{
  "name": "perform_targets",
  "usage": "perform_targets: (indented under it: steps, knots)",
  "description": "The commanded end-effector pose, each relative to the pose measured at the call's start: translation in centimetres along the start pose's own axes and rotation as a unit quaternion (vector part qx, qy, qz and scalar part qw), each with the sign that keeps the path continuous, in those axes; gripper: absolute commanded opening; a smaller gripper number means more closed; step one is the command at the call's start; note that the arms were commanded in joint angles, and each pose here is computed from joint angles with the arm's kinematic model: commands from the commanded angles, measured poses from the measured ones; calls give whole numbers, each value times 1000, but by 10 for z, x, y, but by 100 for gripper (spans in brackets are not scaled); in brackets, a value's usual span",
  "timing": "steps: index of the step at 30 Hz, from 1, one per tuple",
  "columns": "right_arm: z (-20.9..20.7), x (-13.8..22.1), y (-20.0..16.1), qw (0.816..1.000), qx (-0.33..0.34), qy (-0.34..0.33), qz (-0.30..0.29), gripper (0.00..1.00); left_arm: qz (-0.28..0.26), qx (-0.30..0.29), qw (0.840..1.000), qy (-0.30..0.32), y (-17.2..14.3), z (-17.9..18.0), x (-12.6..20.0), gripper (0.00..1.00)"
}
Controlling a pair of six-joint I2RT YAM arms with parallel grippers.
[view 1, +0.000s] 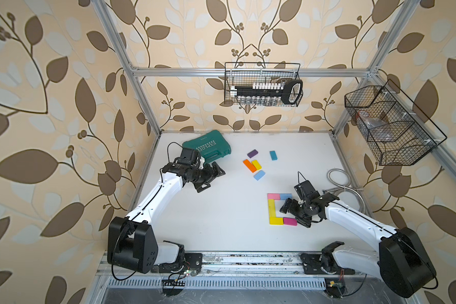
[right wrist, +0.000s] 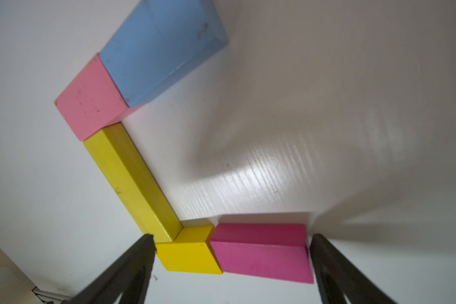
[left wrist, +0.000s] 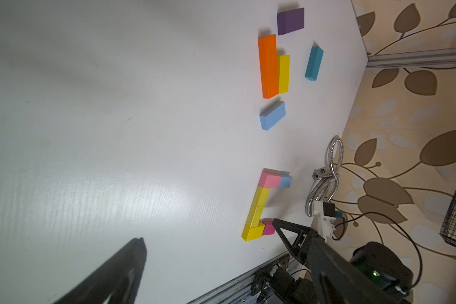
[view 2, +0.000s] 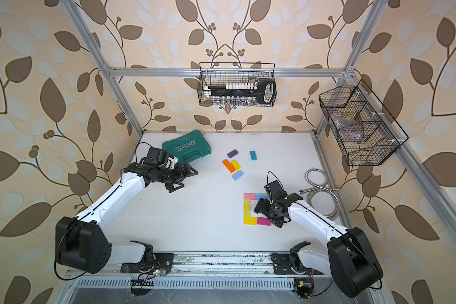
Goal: Assemble the letter c with building blocks
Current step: Assemble the building block at the center of the board.
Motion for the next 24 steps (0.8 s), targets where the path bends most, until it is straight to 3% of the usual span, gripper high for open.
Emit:
perform_targets:
  steps: [1, 24]
  knots:
    - [-7, -6, 0, 1000, -3, -13, 3, 90, -4, -4, 1000, -8, 1, -6, 3, 99]
    - [-2, -11, 11, 1000, -1, 1, 13, 90, -3, 0, 1000, -6, 1, -5, 0, 99]
Point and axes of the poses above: each gripper's point midway between its finger pads, its own x axis back along the fingers, its own z axis along the line the jaws close on, y = z × x, the point moved 8 cm from there along x, back along the fingers, and after that the axes turned 10 degrees about -x, right-handed, at the moved point
